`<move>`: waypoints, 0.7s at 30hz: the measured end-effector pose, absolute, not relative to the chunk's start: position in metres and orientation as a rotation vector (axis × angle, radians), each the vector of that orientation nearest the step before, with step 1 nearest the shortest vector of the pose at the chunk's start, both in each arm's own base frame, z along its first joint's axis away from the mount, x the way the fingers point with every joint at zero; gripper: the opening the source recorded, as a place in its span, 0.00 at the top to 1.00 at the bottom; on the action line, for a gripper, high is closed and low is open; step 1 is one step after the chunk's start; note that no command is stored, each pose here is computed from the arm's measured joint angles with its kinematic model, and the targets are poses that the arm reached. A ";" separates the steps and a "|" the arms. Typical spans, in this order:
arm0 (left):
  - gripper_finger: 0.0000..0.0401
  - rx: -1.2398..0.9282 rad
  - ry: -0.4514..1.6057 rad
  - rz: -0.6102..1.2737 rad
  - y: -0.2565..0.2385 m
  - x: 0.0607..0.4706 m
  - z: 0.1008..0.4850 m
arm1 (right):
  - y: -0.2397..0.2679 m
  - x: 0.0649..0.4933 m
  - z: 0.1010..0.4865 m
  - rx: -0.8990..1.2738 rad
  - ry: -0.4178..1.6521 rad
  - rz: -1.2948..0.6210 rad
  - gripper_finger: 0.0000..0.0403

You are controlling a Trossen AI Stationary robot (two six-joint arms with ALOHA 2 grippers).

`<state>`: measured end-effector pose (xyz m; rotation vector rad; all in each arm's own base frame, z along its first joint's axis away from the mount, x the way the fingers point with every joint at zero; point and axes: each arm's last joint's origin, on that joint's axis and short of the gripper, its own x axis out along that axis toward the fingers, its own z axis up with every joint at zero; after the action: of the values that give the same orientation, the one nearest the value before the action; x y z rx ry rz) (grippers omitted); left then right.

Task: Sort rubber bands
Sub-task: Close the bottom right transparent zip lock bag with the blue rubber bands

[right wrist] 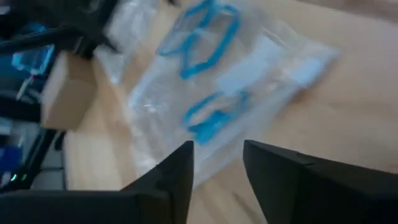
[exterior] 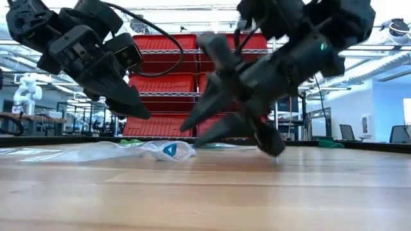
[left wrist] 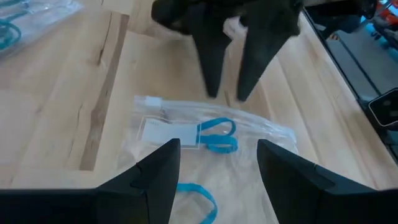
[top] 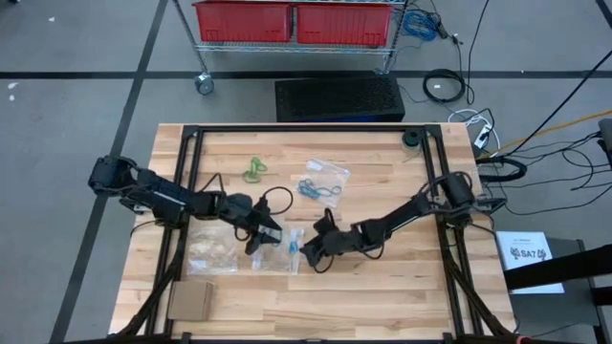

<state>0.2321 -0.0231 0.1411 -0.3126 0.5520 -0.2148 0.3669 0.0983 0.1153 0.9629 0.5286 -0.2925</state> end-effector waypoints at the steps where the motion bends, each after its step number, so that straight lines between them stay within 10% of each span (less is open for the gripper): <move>1: 0.46 -0.316 0.555 -0.219 -0.023 0.232 0.141 | 0.098 0.368 0.109 0.987 0.533 -0.307 0.67; 21: 0.46 -0.326 0.550 -0.198 -0.016 0.233 0.141 | 0.101 0.395 0.111 1.067 0.605 -0.367 0.63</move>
<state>0.2326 -0.0161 0.1410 -0.3256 0.5503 -0.1983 0.3950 0.1009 0.1107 1.0675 0.6051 -0.3667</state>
